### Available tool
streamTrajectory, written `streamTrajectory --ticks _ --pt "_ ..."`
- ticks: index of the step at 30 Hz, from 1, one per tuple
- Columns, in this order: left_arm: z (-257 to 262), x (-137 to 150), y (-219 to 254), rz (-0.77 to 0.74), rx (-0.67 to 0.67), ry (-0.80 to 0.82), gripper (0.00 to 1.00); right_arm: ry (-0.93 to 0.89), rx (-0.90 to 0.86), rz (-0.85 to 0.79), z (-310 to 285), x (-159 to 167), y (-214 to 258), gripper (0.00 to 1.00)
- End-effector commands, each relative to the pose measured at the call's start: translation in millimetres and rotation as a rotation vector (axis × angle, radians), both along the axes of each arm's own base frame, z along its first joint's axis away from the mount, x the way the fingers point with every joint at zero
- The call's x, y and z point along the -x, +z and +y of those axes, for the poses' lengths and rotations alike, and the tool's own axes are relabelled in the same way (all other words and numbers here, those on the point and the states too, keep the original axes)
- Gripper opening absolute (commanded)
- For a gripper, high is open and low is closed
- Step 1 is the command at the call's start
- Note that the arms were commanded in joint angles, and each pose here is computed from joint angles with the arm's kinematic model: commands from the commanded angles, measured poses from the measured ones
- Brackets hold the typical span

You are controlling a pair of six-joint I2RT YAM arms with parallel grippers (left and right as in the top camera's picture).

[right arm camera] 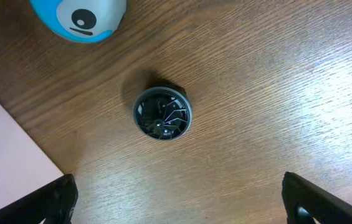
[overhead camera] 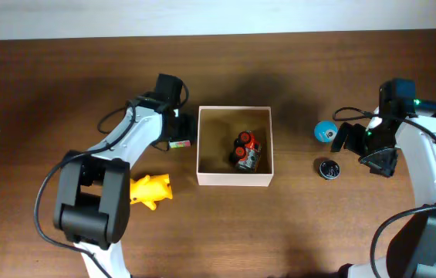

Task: Pack container
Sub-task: 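Move the left gripper to the Rubik's cube and grasp it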

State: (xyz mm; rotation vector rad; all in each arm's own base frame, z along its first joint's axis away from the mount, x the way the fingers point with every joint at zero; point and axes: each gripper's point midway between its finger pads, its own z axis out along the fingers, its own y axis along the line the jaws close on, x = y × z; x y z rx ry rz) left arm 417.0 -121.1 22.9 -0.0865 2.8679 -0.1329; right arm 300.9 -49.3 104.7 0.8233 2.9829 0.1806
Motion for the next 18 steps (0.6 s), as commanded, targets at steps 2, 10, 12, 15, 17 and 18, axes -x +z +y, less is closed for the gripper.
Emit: streamTrajectory --ticks 2,10,12,15,17,18 --pt "-5 4 -7 0.019 0.01 -0.007 0.72 -0.008 -0.004 -0.008 -1 -3 2 0.99" --pt "-6 -1 8 0.001 0.016 -0.008 0.61 -0.008 -0.004 -0.008 -1 -3 2 0.99" --pt "-7 -3 23 -0.012 0.017 -0.012 0.59 -0.008 -0.004 -0.008 -1 -3 2 0.99" --pt "-10 -8 60 -0.063 0.016 -0.063 0.52 -0.008 -0.003 -0.008 -1 -3 2 0.99" --pt "-11 -7 79 -0.085 0.018 -0.069 0.5 -0.008 -0.003 -0.008 -1 -3 2 0.99" --pt "-13 -6 89 -0.096 0.021 -0.073 0.49 -0.008 -0.003 -0.008 -1 -3 2 0.99"
